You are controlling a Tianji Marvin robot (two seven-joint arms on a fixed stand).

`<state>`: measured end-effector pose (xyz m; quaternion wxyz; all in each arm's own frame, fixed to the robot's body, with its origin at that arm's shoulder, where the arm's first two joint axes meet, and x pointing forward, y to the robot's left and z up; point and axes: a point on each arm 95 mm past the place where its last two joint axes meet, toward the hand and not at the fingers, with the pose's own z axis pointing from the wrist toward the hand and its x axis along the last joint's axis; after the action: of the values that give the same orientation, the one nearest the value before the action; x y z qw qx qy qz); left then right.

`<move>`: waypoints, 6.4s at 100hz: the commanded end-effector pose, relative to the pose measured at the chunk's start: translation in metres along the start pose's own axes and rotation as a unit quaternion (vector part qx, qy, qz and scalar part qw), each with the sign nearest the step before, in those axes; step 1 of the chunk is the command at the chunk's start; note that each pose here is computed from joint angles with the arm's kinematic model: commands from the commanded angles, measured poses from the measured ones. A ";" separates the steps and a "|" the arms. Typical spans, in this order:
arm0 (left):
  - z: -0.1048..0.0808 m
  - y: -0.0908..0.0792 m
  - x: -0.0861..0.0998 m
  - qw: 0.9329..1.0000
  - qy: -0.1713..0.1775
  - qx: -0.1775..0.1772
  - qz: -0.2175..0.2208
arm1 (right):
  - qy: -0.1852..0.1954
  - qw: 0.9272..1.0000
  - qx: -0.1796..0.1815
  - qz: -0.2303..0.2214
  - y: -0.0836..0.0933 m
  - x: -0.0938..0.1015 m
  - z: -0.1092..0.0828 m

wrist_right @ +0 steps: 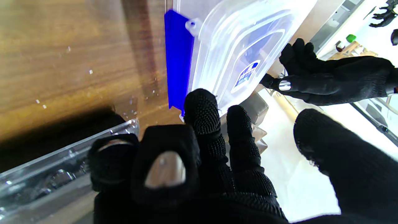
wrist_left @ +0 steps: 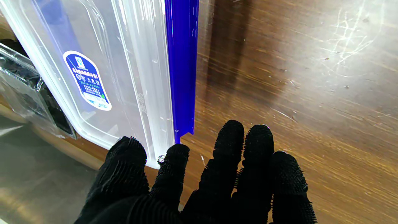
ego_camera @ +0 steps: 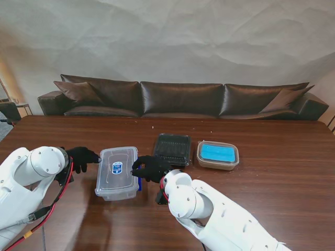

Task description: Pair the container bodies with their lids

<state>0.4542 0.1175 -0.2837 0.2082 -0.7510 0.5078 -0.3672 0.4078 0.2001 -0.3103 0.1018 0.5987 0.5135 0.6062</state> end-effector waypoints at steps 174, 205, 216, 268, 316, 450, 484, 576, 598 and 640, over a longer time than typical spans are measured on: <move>0.063 0.013 -0.038 0.992 0.040 -0.055 -0.106 | 0.082 0.942 0.048 -0.322 -0.016 0.009 0.064; 0.064 0.020 -0.037 0.990 0.038 -0.075 -0.112 | 0.073 0.938 0.055 -0.335 -0.019 0.010 0.063; 0.064 0.023 -0.037 0.990 0.037 -0.079 -0.114 | 0.065 0.935 0.058 -0.343 -0.022 0.009 0.063; 0.066 0.038 -0.046 0.989 0.023 -0.092 -0.113 | 0.052 0.929 0.065 -0.360 -0.033 0.004 0.060; 0.063 0.056 -0.054 0.985 0.009 -0.103 -0.140 | 0.037 0.929 0.084 -0.358 -0.044 0.002 0.062; 0.038 0.039 -0.043 0.974 0.006 -0.034 -0.224 | 0.009 0.919 0.113 -0.377 -0.047 0.002 0.057; 0.025 0.035 -0.034 0.960 0.031 -0.011 -0.277 | 0.009 0.921 0.119 -0.371 -0.048 0.003 0.058; -0.002 0.044 -0.014 0.964 0.018 -0.010 -0.264 | 0.014 0.925 0.129 -0.356 -0.053 0.007 0.058; -0.001 0.049 0.001 0.966 -0.002 0.012 -0.260 | 0.016 0.925 0.137 -0.353 -0.056 0.006 0.059; 0.001 0.050 0.031 0.972 -0.039 0.032 -0.230 | 0.017 0.931 0.141 -0.337 -0.058 0.004 0.059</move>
<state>0.4294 0.0900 -0.3122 0.1838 -0.8587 0.2918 -0.3790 0.4416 0.2729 -0.3229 0.2278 0.3655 0.7401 0.5166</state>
